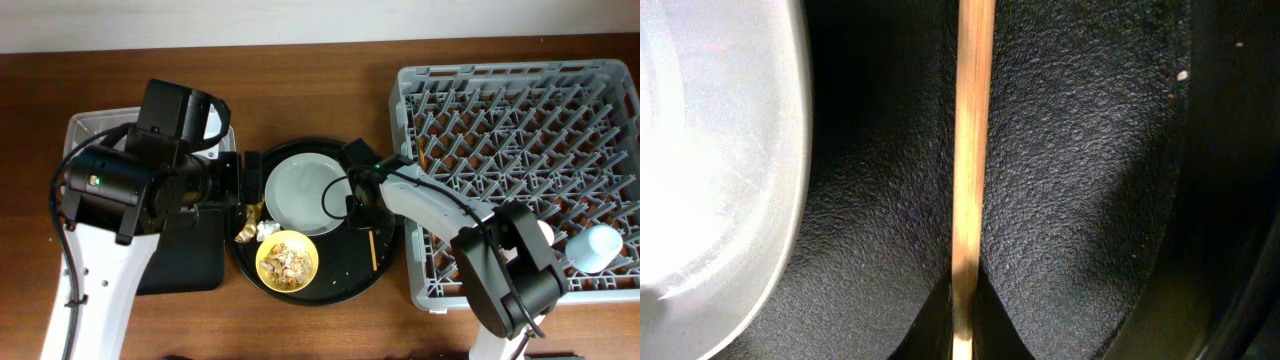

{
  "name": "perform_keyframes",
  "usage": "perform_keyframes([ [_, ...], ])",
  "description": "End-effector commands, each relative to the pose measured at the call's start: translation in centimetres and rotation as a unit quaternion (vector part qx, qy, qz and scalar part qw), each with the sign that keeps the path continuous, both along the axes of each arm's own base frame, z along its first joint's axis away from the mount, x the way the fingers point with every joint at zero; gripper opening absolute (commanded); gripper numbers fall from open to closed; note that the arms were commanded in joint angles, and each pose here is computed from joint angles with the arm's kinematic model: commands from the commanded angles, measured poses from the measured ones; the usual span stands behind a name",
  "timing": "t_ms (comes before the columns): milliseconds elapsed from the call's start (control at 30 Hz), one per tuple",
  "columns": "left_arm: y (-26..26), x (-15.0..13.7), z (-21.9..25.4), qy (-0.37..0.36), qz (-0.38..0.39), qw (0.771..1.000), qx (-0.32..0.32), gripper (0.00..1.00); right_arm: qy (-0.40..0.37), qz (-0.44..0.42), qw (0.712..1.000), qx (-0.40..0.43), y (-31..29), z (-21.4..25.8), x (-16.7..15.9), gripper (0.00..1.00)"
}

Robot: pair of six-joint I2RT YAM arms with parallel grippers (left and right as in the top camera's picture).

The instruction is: Sort waste into correct bins and load items into the dishwasher rack

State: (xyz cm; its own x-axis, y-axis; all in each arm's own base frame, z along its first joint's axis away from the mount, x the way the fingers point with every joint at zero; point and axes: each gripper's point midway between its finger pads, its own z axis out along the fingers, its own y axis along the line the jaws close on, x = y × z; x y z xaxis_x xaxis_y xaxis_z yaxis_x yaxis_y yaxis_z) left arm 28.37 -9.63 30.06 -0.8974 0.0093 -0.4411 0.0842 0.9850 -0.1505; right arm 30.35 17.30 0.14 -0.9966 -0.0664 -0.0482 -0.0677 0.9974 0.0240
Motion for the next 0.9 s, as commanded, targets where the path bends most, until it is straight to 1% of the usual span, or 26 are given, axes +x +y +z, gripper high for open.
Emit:
perform_keyframes([
  [0, 0.2, -0.1, 0.7, -0.012, 0.006, 1.000, -0.001, 1.00, -0.010, -0.001, 1.000, 0.012, 0.2, 2.6, 0.3, 0.04],
  [100, 0.2, -0.1, 0.7, -0.012, 0.006, 1.000, -0.001, 1.00, -0.071, -0.001, 0.997, 0.040, -0.1, 8.6, 1.9, 0.04],
  [167, 0.2, -0.1, 0.7, -0.012, 0.006, 1.000, -0.001, 1.00, -0.137, 0.008, 0.988, 0.065, -1.1, 13.5, 3.1, 0.04],
  [200, 0.2, -0.1, 0.7, -0.012, 0.006, 1.000, -0.001, 1.00, -0.174, 0.008, 0.982, 0.075, -2.3, 16.1, 3.5, 0.04],
  [233, 0.2, -0.1, 0.7, -0.012, 0.006, 1.000, -0.001, 1.00, -0.201, 0.009, 0.977, 0.076, -3.7, 17.9, 3.7, 0.04],
  [267, 0.2, -0.1, 0.7, -0.012, 0.006, 1.000, -0.001, 1.00, -0.217, -0.010, 0.974, 0.064, -5.6, 18.9, 3.9, 0.04],
  [333, 0.2, -0.1, 0.7, -0.012, 0.006, 1.000, -0.001, 1.00, -0.223, -0.028, 0.974, 0.024, -9.5, 19.0, 4.6, 0.04],
  [400, 0.2, -0.1, 0.7, -0.012, 0.006, 1.000, -0.001, 1.00, -0.204, -0.031, 0.978, 0.009, -11.4, 17.5, 4.9, 0.04],
  [500, 0.2, -0.1, 0.7, -0.012, 0.006, 1.000, -0.001, 1.00, -0.143, -0.025, 0.989, 0.008, -11.5, 14.2, 4.5, 0.05],
  [533, 0.2, -0.1, 0.7, -0.012, 0.006, 1.000, -0.001, 1.00, -0.127, -0.015, 0.992, 0.015, -10.9, 13.3, 4.4, 0.17],
  [567, 0.2, -0.1, 0.7, -0.012, 0.006, 1.000, -0.001, 1.00, -0.121, -0.010, 0.992, 0.025, -10.3, 13.0, 4.3, 0.34],
  [633, 0.2, -0.1, 0.7, -0.012, 0.006, 1.000, -0.001, 1.00, -0.139, 0.009, 0.988, 0.067, -8.1, 14.9, 4.3, 0.48],
  [667, 0.2, -0.1, 0.7, -0.012, 0.006, 1.000, -0.001, 1.00, -0.149, 0.018, 0.985, 0.081, -7.3, 15.8, 4.3, 0.49],
  [700, 0.2, -0.1, 0.7, -0.012, 0.006, 1.000, -0.001, 1.00, -0.172, 0.046, 0.977, 0.121, -4.8, 18.2, 3.7, 0.50],
  [767, 0.2, -0.1, 0.7, -0.012, 0.006, 1.000, -0.001, 1.00, -0.190, 0.085, 0.966, 0.154, -1.9, 19.9, 2.6, 0.50],
  [800, 0.2, -0.1, 0.7, -0.012, 0.006, 1.000, -0.001, 1.00, -0.184, 0.095, 0.965, 0.161, 0.1, 20.0, 1.7, 0.49],
  [867, 0.2, -0.1, 0.7, -0.012, 0.006, 1.000, -0.001, 1.00, -0.162, 0.071, 0.973, 0.151, 1.6, 18.5, 1.1, 0.48],
])
